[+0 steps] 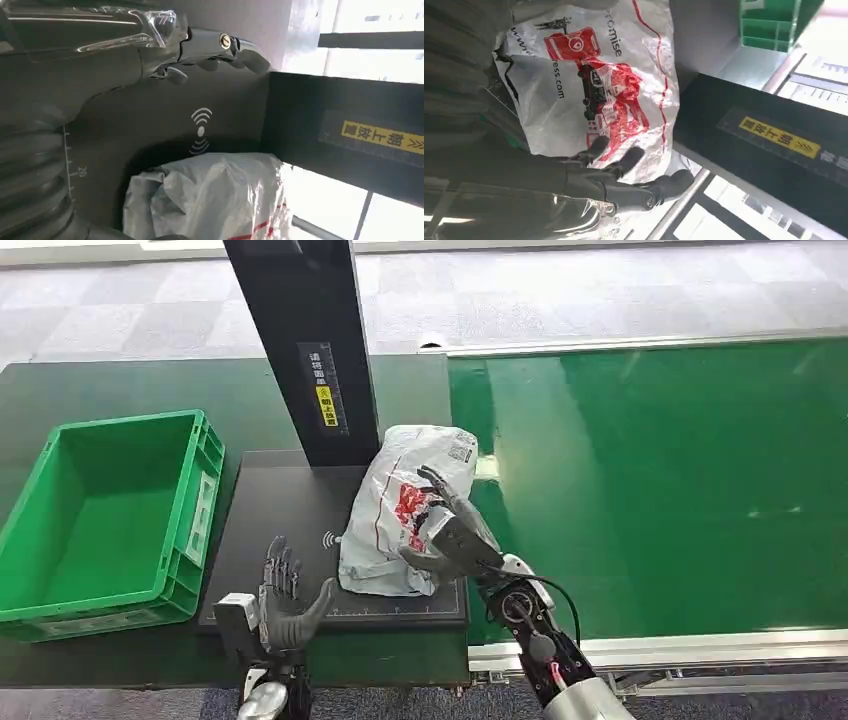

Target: Moved the parcel from conveyor to table for the left to box.

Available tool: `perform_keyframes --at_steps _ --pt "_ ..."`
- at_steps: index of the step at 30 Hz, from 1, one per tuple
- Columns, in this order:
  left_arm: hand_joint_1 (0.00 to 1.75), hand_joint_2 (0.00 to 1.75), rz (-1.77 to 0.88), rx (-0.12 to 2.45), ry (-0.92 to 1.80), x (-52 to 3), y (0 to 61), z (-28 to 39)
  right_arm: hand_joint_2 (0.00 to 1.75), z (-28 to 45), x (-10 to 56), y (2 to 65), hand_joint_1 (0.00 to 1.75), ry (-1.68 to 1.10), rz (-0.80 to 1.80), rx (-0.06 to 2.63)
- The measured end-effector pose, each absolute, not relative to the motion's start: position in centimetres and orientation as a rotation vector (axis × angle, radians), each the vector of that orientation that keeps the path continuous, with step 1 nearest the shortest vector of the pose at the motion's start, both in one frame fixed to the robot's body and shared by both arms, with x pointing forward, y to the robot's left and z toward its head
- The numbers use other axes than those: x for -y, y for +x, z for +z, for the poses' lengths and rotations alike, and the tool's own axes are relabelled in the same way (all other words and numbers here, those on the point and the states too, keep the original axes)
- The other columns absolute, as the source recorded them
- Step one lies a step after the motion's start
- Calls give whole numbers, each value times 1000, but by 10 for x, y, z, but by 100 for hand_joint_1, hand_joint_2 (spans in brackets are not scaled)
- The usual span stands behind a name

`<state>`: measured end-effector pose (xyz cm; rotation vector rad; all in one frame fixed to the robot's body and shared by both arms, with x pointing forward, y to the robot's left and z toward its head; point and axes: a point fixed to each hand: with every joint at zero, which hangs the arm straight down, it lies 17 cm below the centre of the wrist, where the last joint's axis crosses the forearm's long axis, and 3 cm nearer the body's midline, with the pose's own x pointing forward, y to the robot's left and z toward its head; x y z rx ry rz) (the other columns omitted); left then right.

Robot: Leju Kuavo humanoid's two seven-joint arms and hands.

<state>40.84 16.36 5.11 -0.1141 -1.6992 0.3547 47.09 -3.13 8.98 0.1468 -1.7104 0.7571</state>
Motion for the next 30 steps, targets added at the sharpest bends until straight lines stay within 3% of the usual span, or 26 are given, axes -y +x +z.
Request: perform_keyframes --at_steps 8,15,18,30 --pt "0 175 209 1789 -56 -177 393 64 175 164 90 467 0 237 448 1919" --pt "0 175 -474 2001 -17 -92 405 120 175 215 100 451 0 240 417 2077" --pt "0 175 -632 2027 20 -65 411 132 175 227 97 447 0 251 419 2108" --pt "0 175 -1025 1752 152 -2 465 89 175 270 62 428 0 358 457 2202"
